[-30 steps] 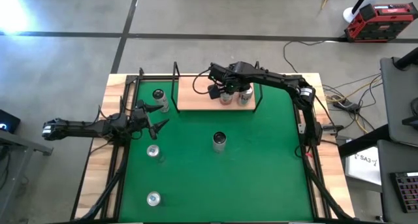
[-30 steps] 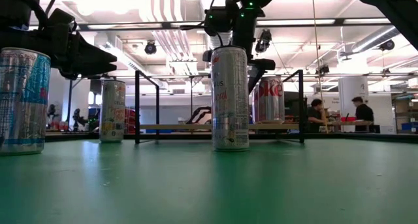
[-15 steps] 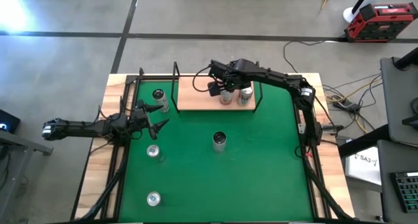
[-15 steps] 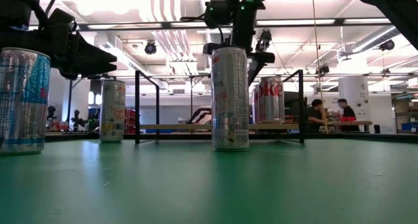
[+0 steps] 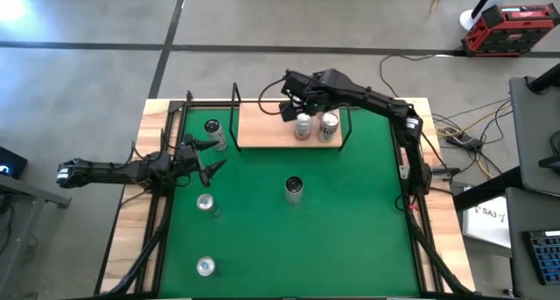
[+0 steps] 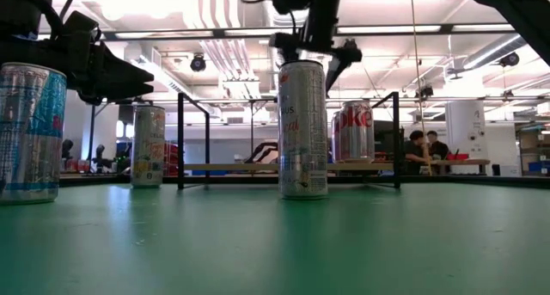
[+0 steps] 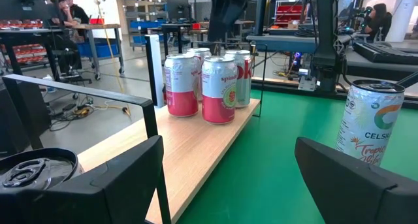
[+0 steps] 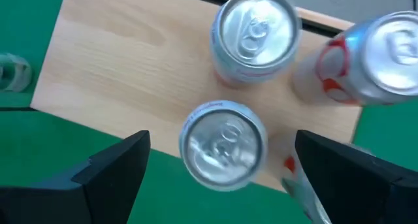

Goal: Place canned beverage on shelf
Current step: Put the right black and white soda can on the shelf

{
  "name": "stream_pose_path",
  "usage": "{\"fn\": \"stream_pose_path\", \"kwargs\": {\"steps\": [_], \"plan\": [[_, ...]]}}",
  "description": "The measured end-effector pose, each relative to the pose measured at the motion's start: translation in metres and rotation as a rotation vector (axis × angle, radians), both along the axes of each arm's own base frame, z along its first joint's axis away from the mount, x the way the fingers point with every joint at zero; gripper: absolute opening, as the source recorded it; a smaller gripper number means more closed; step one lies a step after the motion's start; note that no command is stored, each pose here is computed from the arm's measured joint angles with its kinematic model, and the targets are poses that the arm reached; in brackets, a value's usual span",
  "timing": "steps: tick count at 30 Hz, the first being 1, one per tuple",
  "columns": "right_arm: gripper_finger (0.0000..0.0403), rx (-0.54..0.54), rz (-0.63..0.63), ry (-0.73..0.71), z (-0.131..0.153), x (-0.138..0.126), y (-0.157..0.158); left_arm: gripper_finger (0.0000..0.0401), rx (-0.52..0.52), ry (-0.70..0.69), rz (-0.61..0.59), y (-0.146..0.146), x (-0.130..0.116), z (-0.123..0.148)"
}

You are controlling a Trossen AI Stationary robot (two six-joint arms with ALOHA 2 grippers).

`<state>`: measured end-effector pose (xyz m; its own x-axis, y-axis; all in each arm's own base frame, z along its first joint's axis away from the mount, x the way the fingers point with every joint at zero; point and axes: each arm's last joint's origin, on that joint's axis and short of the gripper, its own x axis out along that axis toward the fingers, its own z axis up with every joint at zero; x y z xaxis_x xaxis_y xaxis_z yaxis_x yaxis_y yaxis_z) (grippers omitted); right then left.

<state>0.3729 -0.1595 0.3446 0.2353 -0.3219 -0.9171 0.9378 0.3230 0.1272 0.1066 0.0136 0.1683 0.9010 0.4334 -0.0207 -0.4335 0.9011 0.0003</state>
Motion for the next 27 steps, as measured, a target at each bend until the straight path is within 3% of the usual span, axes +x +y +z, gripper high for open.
{"fn": "stream_pose_path", "kwargs": {"steps": [7,16,27], "plan": [[0.0373,0.096,0.092,0.031,0.026,-0.009,0.030,0.0332,0.000,0.001,0.000,0.000,0.000,0.000],[0.0373,0.130,0.176,0.006,0.031,0.007,0.123,0.0332,0.000,0.000,0.000,0.000,0.000,0.000],[0.0373,0.024,-0.028,-0.067,0.016,0.001,0.243,0.0332,0.000,0.001,0.000,0.000,0.000,0.000]]}}
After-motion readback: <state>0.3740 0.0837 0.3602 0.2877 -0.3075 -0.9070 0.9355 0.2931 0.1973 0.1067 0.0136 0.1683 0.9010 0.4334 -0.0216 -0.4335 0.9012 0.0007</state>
